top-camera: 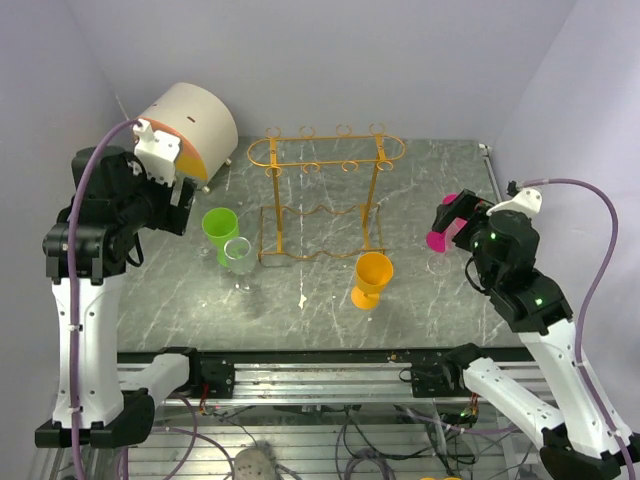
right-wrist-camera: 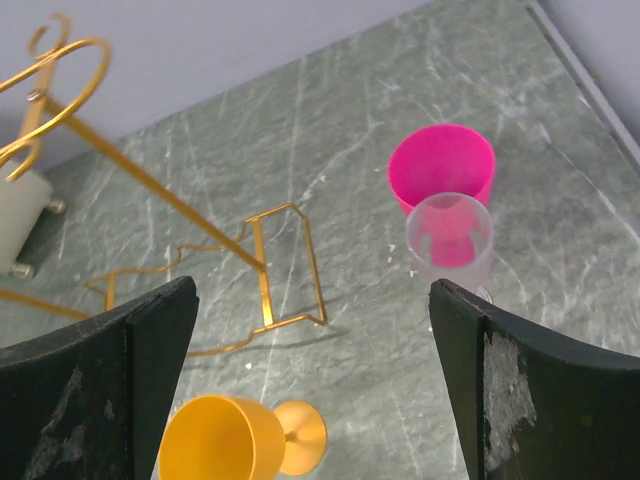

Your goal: Place the wine glass upside down on the wine glass rack

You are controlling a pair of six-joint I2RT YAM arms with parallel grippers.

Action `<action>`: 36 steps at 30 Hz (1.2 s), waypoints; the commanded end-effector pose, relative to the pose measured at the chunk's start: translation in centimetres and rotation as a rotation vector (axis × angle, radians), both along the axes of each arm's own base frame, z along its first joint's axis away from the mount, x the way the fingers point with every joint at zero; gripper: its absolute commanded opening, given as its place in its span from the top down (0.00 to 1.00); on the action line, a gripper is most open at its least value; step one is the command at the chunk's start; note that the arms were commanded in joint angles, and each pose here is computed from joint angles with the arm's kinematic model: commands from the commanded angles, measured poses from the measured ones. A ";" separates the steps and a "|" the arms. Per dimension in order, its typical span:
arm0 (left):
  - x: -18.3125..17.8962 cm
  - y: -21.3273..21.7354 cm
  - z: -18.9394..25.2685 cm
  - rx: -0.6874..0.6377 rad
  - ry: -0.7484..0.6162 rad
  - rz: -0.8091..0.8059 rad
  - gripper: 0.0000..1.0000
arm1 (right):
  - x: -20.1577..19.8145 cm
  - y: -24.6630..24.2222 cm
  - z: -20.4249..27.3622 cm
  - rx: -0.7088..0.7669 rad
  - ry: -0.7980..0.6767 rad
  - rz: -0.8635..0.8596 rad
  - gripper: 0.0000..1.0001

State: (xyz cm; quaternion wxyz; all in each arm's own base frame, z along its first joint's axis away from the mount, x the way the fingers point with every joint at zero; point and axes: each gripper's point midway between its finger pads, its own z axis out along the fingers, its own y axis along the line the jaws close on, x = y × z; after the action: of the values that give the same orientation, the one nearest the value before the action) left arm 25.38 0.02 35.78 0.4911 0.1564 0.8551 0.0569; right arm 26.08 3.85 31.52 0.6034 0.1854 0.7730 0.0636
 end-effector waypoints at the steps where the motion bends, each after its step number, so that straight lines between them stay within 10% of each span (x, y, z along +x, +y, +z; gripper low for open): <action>1: -0.9 -3.1 2.2 -0.011 0.003 -0.235 0.04 | -1.2 3.1 1.3 -0.093 -0.048 0.270 0.00; 8: -0.4 -3.5 1.8 -0.004 0.048 -0.283 0.07 | -5.4 8.9 0.5 -0.152 -0.040 0.745 0.00; 19: 1.0 -3.6 0.9 -0.045 0.066 -0.253 0.07 | -2.6 8.3 -6.8 -0.203 0.393 0.663 0.09; 36: 0.5 -3.2 -1.4 -0.047 0.091 -0.219 0.07 | -1.1 10.7 -13.0 -0.122 0.549 0.696 0.35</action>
State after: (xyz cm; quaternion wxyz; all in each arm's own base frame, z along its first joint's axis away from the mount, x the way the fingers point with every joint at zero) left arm 25.78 -3.32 34.14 0.4437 0.2503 0.8601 -0.0253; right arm 25.06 13.83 18.66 0.3284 -0.1081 0.9263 0.1497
